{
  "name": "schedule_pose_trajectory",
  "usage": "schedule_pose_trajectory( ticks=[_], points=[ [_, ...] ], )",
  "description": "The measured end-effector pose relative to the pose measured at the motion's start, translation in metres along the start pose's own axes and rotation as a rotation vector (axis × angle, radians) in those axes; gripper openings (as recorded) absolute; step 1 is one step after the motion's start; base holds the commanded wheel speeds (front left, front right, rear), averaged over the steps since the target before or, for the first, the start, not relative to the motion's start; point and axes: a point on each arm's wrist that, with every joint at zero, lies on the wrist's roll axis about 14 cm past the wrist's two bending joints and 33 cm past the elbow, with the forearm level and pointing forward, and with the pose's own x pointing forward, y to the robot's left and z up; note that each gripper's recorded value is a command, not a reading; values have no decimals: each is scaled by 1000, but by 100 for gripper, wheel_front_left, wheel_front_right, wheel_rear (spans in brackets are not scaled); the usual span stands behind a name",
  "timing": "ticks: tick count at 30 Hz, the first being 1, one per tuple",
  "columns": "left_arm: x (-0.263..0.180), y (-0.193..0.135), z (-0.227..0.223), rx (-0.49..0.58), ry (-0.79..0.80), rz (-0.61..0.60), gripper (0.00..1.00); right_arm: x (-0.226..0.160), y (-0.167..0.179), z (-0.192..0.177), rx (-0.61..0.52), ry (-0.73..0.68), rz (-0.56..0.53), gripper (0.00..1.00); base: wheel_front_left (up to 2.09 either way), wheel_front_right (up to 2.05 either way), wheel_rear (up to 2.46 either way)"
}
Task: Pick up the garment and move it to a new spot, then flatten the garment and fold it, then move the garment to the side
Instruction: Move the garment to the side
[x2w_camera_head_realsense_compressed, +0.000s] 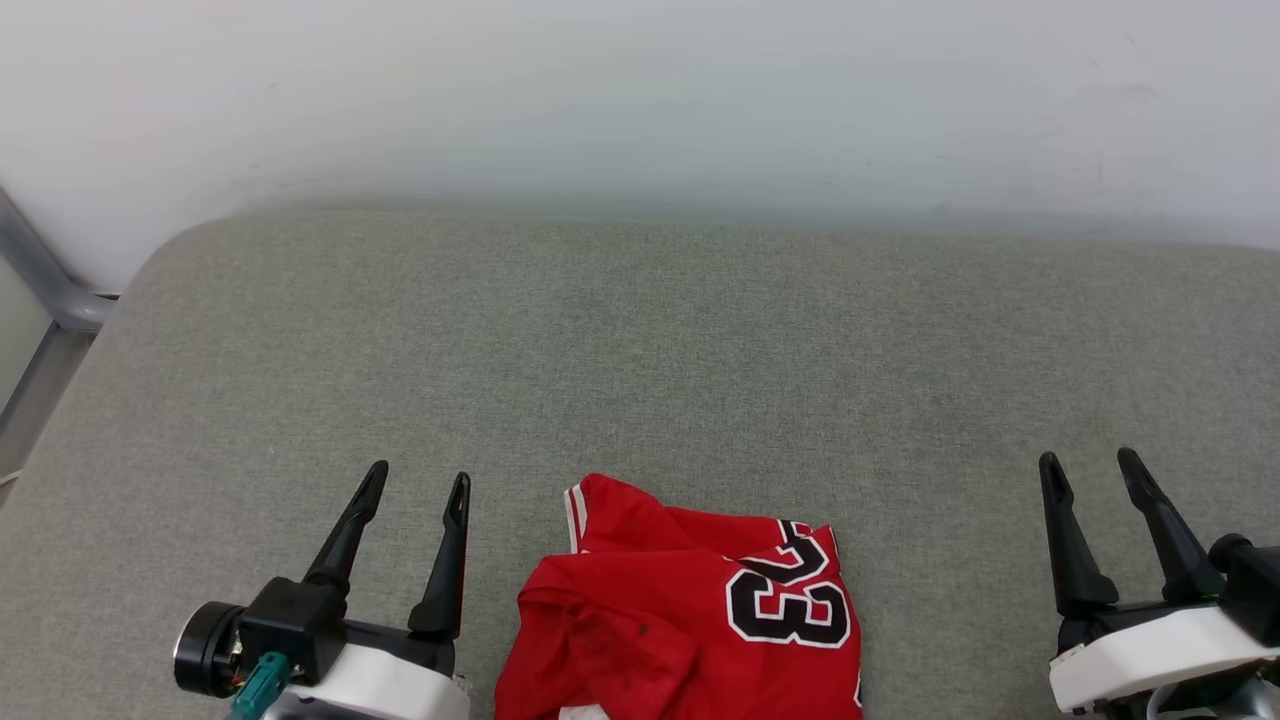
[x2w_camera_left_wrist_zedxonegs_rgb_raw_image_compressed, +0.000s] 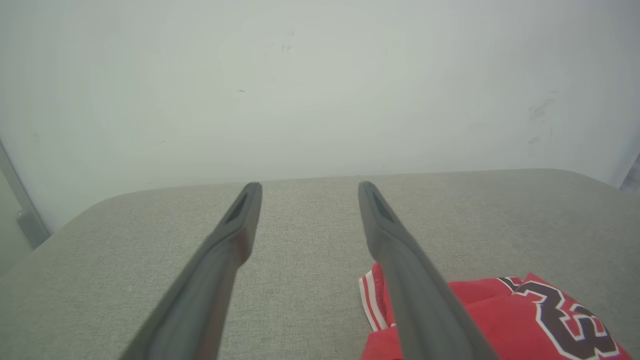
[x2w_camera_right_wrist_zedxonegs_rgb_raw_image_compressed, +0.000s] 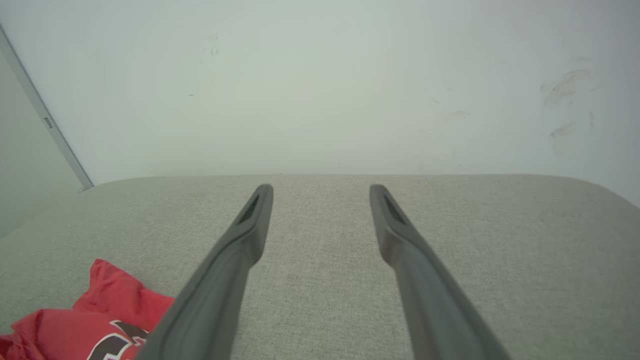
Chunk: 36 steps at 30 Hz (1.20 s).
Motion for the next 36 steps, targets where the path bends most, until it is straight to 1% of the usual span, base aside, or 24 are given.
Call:
schedule_pose_trajectory(
  ticks=[4,7,10,12,16,18,21,24,30,36],
  points=[
    [1,1,0,6,-1,2,100,0,0,-4,-3,23,-2,100,0,0,0],
    [2,1,-2,4,3,3,100,1,5,-16,-18,92,24,100,0,0,0],
    [3,1,-6,3,14,0,100,0,18,-39,-32,250,92,100,0,0,0],
    [3,2,-10,3,26,4,100,-3,30,-54,-2,369,136,100,0,0,0],
    [5,4,-18,2,51,6,100,-14,48,-77,6,597,231,100,0,0,0],
    [7,5,-20,1,55,8,100,-19,53,-86,14,699,256,100,0,0,0],
    [7,6,-24,-3,67,17,100,-34,59,-106,10,887,291,100,0,0,0],
    [9,9,-24,3,65,24,100,-45,67,-120,-4,1027,325,100,0,0,0],
    [5,17,-29,8,86,55,100,-39,91,-131,9,1102,381,100,0,0,0],
    [3,25,-33,12,100,83,100,-40,104,-153,4,1191,411,100,0,0,0]
  ],
)
